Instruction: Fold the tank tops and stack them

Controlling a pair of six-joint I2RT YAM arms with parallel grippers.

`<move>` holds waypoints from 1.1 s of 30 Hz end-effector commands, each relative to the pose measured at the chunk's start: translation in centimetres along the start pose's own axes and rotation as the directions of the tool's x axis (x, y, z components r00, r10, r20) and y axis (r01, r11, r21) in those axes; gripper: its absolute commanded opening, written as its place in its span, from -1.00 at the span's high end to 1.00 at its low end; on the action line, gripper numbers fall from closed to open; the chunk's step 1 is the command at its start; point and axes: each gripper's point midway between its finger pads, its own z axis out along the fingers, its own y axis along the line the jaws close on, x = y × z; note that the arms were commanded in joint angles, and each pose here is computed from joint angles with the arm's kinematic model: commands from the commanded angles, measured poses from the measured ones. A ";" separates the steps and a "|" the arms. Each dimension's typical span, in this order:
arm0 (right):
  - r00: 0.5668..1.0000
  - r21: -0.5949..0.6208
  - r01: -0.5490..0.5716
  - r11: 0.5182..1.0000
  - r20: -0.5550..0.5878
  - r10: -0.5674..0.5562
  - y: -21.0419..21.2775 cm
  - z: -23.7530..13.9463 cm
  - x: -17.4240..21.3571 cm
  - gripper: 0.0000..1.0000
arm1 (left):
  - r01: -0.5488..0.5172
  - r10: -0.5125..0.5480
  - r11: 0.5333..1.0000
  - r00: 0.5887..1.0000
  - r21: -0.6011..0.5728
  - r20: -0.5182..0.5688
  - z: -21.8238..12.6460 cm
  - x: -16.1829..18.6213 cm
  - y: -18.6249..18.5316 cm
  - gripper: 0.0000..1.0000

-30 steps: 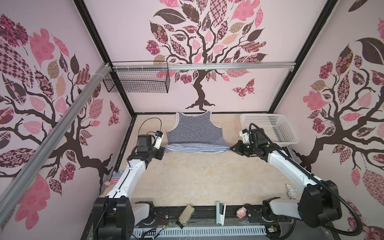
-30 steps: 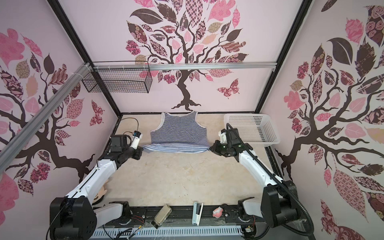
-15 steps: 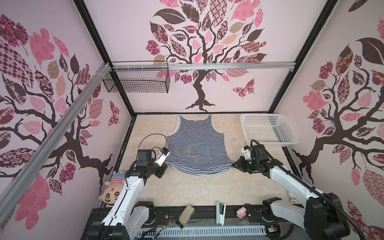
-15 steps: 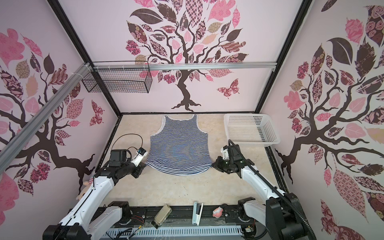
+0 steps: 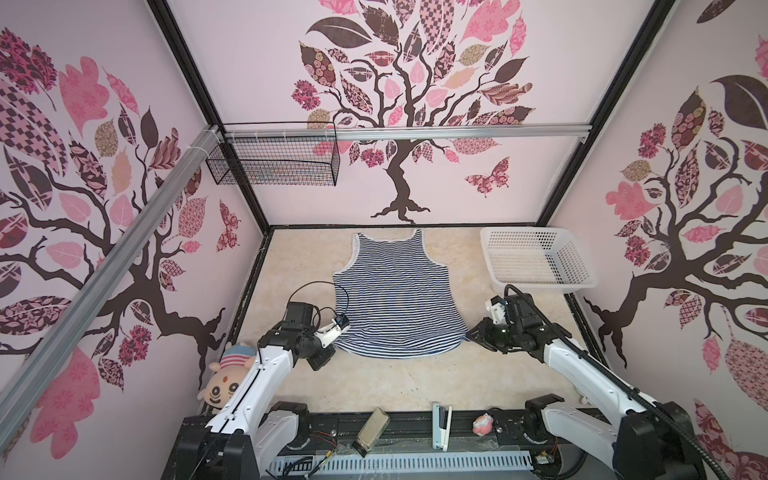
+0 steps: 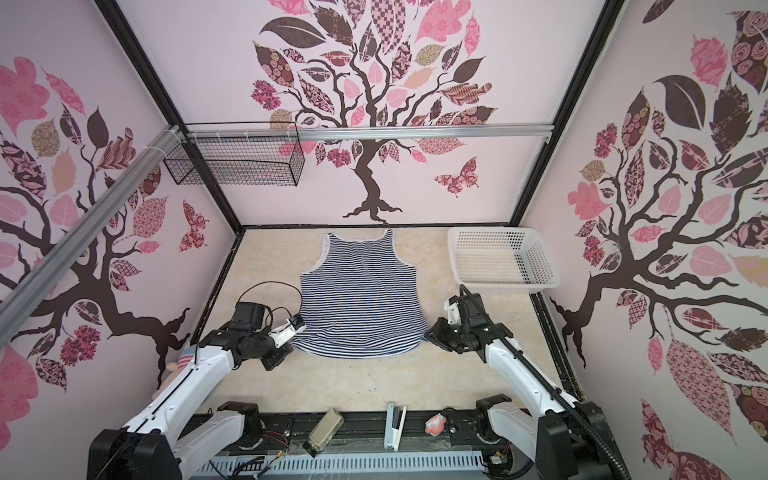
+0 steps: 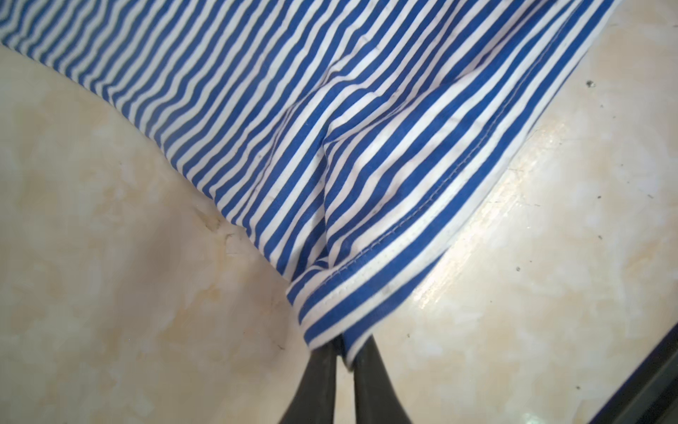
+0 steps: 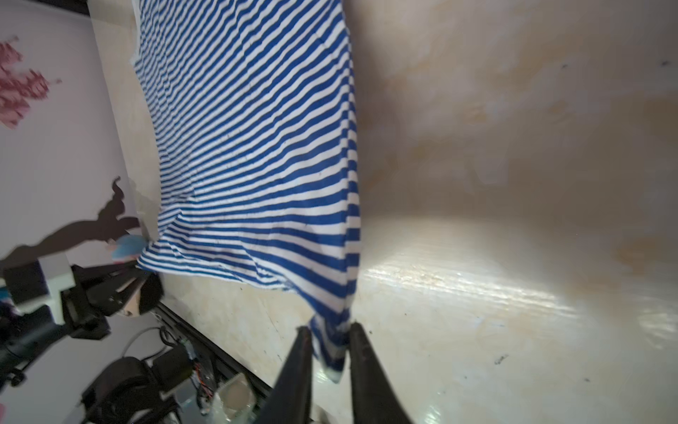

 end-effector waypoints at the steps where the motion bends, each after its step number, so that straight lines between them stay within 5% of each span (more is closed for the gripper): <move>1: 1.000 0.094 0.004 0.996 0.002 -0.004 -1.2 -1.1 0.4 0.16 | -0.062 0.063 0.998 0.997 0.017 -0.043 -0.5 1.2 -1.0 0.38; 5: 0.997 0.142 0.016 0.990 0.072 -0.027 -0.8 -2.9 -1.0 0.04 | -0.086 0.085 0.996 0.996 -0.009 -0.040 -1.7 1.0 -0.8 0.08; 11: 0.997 0.088 0.037 0.995 0.063 -0.043 0.9 -2.8 -1.3 0.14 | -0.045 0.048 0.993 0.998 -0.110 0.027 -1.9 -1.3 1.8 0.04; 18: 0.993 0.088 0.119 0.989 -0.015 -0.119 3.1 0.6 0.4 0.37 | 0.062 -0.061 0.998 0.998 -0.026 0.032 0.3 -3.8 3.0 0.06; 24: 0.988 0.111 0.137 0.984 -0.091 -0.127 3.3 3.4 1.4 0.35 | 0.041 -0.041 0.999 0.999 -0.012 -0.029 2.2 -4.4 2.8 0.06; 33: 0.988 0.237 0.124 0.963 -0.123 -0.097 -0.1 5.3 2.1 0.26 | -0.036 0.037 0.999 0.979 0.007 -0.199 4.8 -0.6 1.8 0.07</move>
